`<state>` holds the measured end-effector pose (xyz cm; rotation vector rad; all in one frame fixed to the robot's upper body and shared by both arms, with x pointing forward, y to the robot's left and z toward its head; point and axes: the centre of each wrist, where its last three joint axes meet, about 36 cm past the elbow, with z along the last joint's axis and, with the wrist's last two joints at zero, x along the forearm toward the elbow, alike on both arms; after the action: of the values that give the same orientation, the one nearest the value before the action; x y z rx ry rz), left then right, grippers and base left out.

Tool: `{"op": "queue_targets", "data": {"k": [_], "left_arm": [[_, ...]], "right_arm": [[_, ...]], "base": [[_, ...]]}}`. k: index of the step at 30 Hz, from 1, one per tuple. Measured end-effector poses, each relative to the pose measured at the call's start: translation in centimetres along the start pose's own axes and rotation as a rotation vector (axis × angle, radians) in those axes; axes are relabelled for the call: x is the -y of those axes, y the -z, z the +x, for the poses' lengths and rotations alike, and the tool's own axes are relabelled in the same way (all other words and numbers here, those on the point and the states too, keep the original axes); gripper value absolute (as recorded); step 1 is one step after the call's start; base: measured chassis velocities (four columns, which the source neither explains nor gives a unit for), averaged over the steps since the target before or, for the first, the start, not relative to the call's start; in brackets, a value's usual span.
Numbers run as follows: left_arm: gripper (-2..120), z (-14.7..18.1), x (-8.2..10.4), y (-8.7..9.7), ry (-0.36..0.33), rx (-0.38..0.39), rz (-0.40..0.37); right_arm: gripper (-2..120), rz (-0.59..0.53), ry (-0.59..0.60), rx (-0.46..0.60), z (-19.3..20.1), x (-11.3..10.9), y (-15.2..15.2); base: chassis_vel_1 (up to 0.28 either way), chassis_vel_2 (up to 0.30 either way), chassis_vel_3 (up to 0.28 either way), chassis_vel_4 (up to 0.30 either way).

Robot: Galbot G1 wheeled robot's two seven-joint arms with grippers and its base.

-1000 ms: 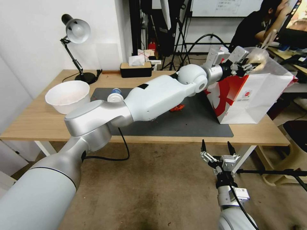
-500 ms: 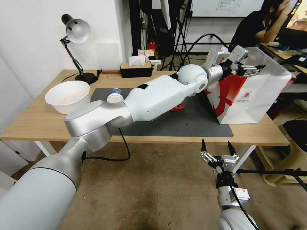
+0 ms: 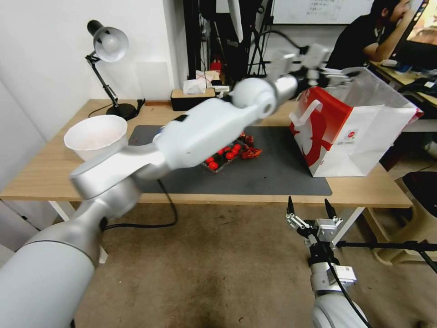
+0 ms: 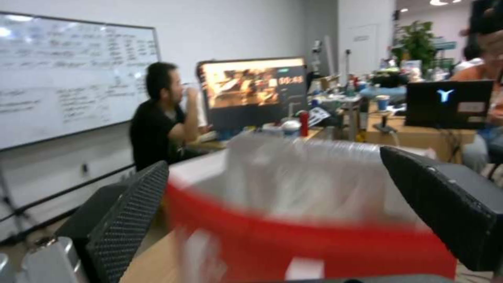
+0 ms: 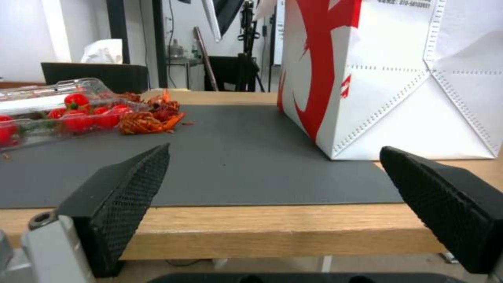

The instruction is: Pick up the trash from the table and place it into the takeout bag.

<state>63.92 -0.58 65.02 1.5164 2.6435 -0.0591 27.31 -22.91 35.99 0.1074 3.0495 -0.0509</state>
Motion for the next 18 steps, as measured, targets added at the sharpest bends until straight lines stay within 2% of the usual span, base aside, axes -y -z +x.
{"op": "queue_targets", "data": {"k": [2,4,5,8,10,12,13,15,16,18], "left_arm": [[100,0.6,-0.3,-0.2,0.006,-0.002,0.001],[100,3.4,-1.4,-0.9,0.036,-0.006,0.005],[100,3.4,-1.4,-0.9,0.036,-0.006,0.005],[100,7.1,-3.0,-1.9,0.081,-0.008,0.006],[100,7.6,-3.3,-2.0,0.089,-0.009,0.005],[100,9.8,-4.4,-2.8,0.127,-0.006,0.004],[100,9.8,-4.4,-2.8,0.127,-0.006,0.004],[100,12.3,-5.3,-3.9,0.164,-0.004,0.003],[100,12.3,-5.3,-3.9,0.164,-0.004,0.003],[100,14.6,-5.6,-4.8,0.194,0.001,0.004]], "right_arm": [[100,0.0,0.0,0.0,0.0,0.0,0.0],[100,0.001,0.002,-0.003,-0.1,-0.1,-0.1],[100,0.001,0.002,-0.003,-0.1,-0.1,-0.1],[100,0.004,0.007,-0.008,-0.1,-0.1,-0.2],[100,0.005,0.008,-0.009,-0.1,-0.1,-0.2],[100,0.008,0.011,-0.01,-0.1,0.0,-0.2],[100,0.008,0.011,-0.01,-0.1,0.0,-0.2],[100,0.008,0.011,-0.011,-0.1,0.0,-0.2],[100,0.008,0.011,-0.011,-0.1,0.0,-0.2],[100,0.008,0.011,-0.012,-0.1,0.0,-0.2]], "base": [[0.0,0.0,0.0,0.0],[0.0,0.0,0.0,0.0],[0.0,0.0,0.0,0.0],[0.0,0.0,0.0,0.0],[0.0,0.0,0.0,0.0],[0.0,0.0,0.0,0.0],[0.0,0.0,0.0,0.0],[0.0,0.0,0.0,0.0],[0.0,0.0,0.0,0.0],[0.0,0.0,0.0,0.0]]}}
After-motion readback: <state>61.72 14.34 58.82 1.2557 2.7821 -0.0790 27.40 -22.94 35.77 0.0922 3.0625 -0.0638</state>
